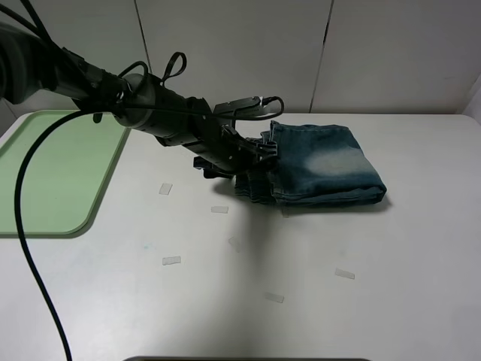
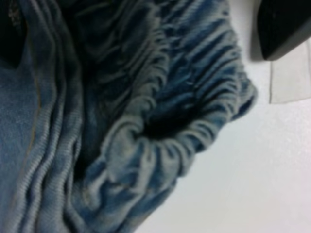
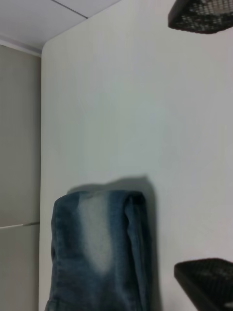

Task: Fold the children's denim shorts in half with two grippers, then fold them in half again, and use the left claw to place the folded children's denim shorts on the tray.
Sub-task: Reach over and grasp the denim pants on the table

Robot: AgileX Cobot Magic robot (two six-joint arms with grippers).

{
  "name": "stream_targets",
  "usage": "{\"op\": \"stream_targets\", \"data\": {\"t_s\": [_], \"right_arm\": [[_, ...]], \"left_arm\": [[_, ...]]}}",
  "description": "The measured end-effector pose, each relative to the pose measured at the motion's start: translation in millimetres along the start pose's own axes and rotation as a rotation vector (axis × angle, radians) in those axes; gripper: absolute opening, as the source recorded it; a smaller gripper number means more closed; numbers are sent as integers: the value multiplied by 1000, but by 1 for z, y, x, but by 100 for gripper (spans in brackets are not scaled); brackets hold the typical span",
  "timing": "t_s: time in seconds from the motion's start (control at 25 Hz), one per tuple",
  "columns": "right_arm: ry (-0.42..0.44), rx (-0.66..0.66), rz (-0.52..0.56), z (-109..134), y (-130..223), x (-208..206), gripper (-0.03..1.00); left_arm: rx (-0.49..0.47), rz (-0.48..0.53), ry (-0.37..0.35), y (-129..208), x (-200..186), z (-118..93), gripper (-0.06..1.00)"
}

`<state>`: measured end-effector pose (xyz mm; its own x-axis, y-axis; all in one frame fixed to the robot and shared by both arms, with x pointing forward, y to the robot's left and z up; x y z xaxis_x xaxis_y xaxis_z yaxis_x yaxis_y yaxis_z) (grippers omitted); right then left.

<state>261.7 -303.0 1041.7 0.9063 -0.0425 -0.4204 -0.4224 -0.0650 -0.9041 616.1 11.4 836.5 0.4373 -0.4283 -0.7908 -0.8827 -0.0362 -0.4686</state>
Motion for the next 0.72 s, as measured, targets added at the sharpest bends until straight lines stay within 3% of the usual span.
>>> {"op": "stream_targets", "data": {"t_s": [0.24,0.36,0.4,0.44,0.64,0.72], "right_arm": [[0,0,0,0,0,0,70],[0,0,0,0,0,0,70],[0,0,0,0,0,0,70],[0,0,0,0,0,0,70],[0,0,0,0,0,0,70],[0,0,0,0,0,0,70]], "left_arm": [[26,-4,13,8,4,-11,92],[27,-2,12,9,5,-11,78],[27,-2,12,9,5,-11,78],[25,0,10,9,6,-11,65],[23,3,9,10,7,-10,27],[24,2,9,10,7,-10,21]]}}
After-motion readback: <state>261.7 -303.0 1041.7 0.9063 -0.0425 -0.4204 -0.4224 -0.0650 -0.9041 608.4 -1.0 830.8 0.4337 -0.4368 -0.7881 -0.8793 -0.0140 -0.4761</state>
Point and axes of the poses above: a point on each arm's last joint axis where the gripper is mounted, x pointing out along that axis toward the gripper, z along the wrist's bending axis when the last joint is at zero, y = z × x, the point moved 3 cm from there along x, pointing out along that axis toward the gripper, and after that the axes turned 4 degrees about -x, right-handed, at the moved point
